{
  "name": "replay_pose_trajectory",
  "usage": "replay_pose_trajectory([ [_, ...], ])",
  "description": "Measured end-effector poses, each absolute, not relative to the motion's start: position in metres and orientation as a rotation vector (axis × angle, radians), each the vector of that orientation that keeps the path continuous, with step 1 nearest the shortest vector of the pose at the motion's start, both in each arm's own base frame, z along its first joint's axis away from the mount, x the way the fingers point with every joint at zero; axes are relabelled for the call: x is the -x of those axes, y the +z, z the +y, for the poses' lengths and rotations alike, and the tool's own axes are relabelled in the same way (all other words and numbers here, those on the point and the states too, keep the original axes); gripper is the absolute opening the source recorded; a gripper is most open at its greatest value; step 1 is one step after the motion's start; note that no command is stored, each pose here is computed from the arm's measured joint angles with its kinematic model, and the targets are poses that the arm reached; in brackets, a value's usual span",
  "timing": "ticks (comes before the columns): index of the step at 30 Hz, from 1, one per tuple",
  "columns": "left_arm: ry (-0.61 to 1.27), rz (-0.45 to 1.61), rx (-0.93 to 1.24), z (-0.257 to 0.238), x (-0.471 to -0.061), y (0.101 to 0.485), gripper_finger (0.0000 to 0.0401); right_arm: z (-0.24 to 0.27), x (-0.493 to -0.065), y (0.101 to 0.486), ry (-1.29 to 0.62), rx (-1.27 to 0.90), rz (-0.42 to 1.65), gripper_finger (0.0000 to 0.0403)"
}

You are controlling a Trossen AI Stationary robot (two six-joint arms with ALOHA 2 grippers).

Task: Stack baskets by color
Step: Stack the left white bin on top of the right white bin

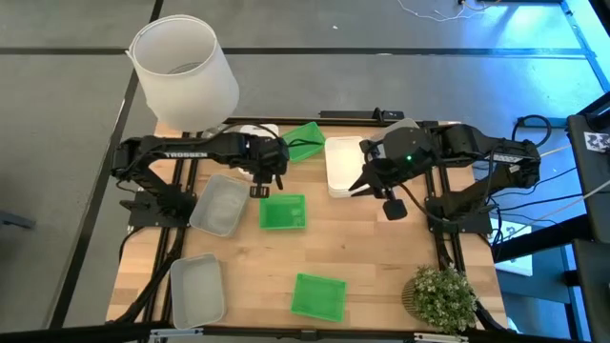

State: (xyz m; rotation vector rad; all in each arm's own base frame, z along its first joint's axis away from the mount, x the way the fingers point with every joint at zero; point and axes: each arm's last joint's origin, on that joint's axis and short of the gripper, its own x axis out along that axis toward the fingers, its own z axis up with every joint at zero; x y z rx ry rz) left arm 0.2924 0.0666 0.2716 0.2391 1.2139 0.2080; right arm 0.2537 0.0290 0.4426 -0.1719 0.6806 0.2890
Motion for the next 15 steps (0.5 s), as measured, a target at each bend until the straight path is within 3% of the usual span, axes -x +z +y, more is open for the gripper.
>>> replay_pose_trajectory([
  [15, 0.220, 1.189, -0.167, 0.091, -0.283, 0.229, 0.0101, 0.029, -0.253, 0.443, 0.297, 0.196, 0.678, 0.0062],
])
